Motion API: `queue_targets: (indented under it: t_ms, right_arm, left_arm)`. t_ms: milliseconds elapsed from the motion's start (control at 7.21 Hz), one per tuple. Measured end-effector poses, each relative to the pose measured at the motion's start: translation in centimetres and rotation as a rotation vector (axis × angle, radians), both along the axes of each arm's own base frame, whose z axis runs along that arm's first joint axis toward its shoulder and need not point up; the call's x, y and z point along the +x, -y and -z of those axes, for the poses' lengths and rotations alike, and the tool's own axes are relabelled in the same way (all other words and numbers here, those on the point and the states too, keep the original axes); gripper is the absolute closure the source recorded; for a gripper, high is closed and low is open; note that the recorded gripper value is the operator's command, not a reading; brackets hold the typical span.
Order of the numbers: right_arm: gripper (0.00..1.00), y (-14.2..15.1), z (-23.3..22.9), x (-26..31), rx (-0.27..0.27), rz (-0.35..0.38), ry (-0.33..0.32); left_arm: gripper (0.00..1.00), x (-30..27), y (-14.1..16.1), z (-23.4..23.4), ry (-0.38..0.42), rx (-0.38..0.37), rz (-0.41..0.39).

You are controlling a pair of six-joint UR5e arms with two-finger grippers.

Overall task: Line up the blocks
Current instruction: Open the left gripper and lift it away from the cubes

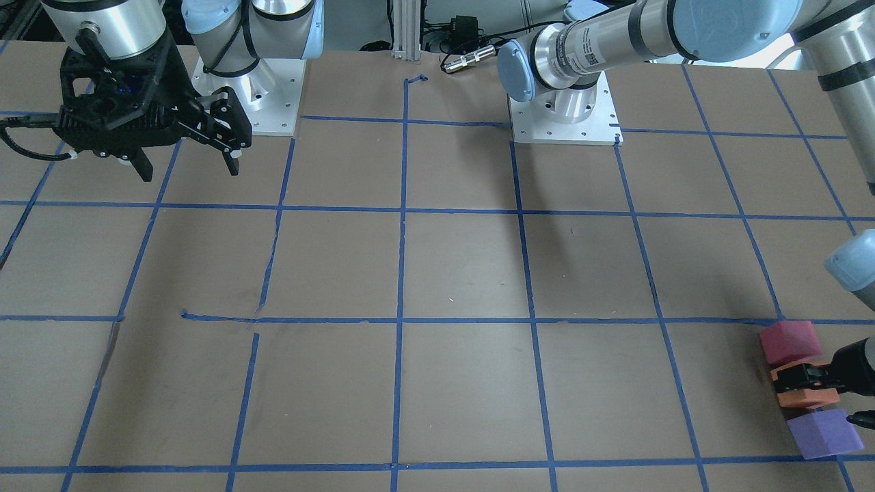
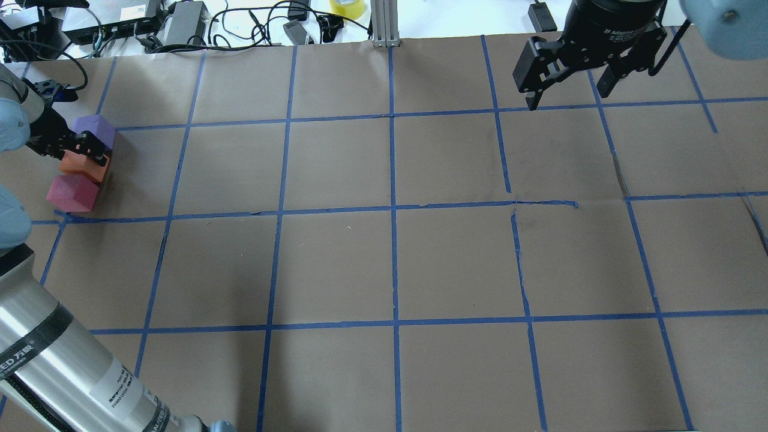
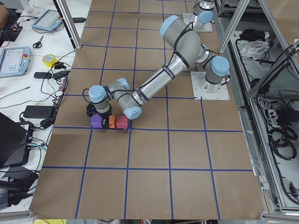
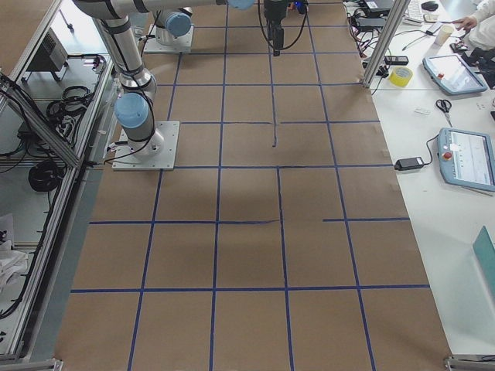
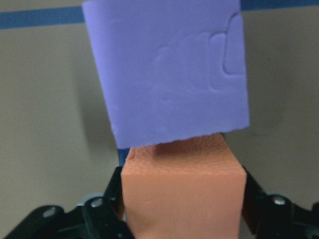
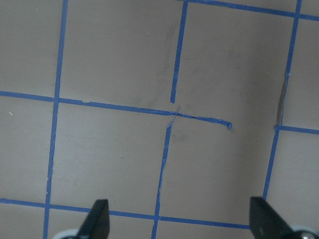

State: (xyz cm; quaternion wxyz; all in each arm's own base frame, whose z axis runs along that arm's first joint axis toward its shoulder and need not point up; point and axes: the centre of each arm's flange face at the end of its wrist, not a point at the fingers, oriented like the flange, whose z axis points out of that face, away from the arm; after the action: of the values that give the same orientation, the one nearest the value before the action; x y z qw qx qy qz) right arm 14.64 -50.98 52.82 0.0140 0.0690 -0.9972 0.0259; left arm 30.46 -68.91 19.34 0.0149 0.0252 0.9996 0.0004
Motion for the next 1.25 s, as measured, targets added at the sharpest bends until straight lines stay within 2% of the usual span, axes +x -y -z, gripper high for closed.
queue_targets:
  t_ms: [416,693,971,1248]
  right_arm:
    - [0.0,0.0,0.0,0.0,0.001,0.0,-0.001]
    - [0.0,0.0,0.0,0.0,-0.001,0.0,-0.001]
    - [0.0,0.0,0.0,-0.1,-0.001,0.0,-0.002]
    - [0.0,0.0,0.0,-0.1,-0.001,-0.001,-0.002]
  left_arm:
    - [0.0,-0.5,-1.0,-6.6,0.048,-0.037,0.006]
    - [0.0,-3.0,-4.6,-14.1,0.048,-0.034,0.008]
    - [0.0,-8.2,-9.1,-18.8,0.036,-0.053,0.003]
    - [0.01,-15.0,-11.6,-22.8,0.036,-0.08,-0.062]
